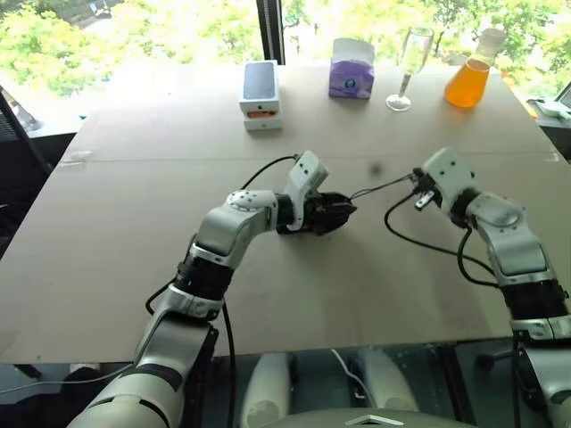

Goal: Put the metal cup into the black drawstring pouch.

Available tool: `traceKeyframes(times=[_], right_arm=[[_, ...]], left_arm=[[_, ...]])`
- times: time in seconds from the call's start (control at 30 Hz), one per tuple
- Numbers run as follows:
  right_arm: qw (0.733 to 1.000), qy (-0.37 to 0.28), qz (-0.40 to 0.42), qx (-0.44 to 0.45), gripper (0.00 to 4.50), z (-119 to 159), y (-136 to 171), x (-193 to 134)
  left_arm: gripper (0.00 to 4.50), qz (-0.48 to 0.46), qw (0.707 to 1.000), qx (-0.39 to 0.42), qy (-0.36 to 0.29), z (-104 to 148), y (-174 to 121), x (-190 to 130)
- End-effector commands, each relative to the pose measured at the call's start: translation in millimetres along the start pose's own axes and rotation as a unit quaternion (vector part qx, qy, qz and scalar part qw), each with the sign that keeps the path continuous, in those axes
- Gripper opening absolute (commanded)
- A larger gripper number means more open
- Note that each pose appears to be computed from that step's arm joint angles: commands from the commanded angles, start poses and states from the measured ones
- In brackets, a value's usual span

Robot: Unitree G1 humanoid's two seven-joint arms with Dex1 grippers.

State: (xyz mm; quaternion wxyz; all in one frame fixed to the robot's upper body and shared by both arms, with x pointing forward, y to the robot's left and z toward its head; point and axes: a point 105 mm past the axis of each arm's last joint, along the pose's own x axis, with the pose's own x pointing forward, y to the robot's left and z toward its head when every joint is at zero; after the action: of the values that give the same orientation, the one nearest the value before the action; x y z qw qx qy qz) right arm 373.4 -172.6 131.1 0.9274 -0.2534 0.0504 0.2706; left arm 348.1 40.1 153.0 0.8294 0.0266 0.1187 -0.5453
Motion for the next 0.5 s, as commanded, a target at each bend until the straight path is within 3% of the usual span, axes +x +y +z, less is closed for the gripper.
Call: traceKeyframes(times=[0.03,0.1,0.2,0.33,0.43,0.5], right_arm=[[1.0,-0.023,0.011,0.005,2.4,11,-2,-27],[1.0,-0.012,0.02,0.015,3.34,3,1,-41],[0.997,-0.034,0.041,0.058,4.46,-1,16,-69],[0.992,-0.099,0.032,0.075,4.46,11,30,-94],[0.984,-0.132,0.044,0.115,4.46,17,37,-107],[0.982,-0.147,0.04,0.111,4.46,19,41,-116]], left_arm=[[3.38,-0.007,0.999,-0.016,-0.048,24,-2,-28],[4.3,-0.01,0.998,-0.023,-0.063,32,-5,-42],[4.5,0.043,0.995,0.005,-0.09,44,4,-65],[4.5,0.131,0.975,0.062,-0.17,59,13,-94],[4.5,0.156,0.969,0.078,-0.175,46,11,-120],[4.5,0.148,0.972,0.068,-0.167,24,0,-135]])
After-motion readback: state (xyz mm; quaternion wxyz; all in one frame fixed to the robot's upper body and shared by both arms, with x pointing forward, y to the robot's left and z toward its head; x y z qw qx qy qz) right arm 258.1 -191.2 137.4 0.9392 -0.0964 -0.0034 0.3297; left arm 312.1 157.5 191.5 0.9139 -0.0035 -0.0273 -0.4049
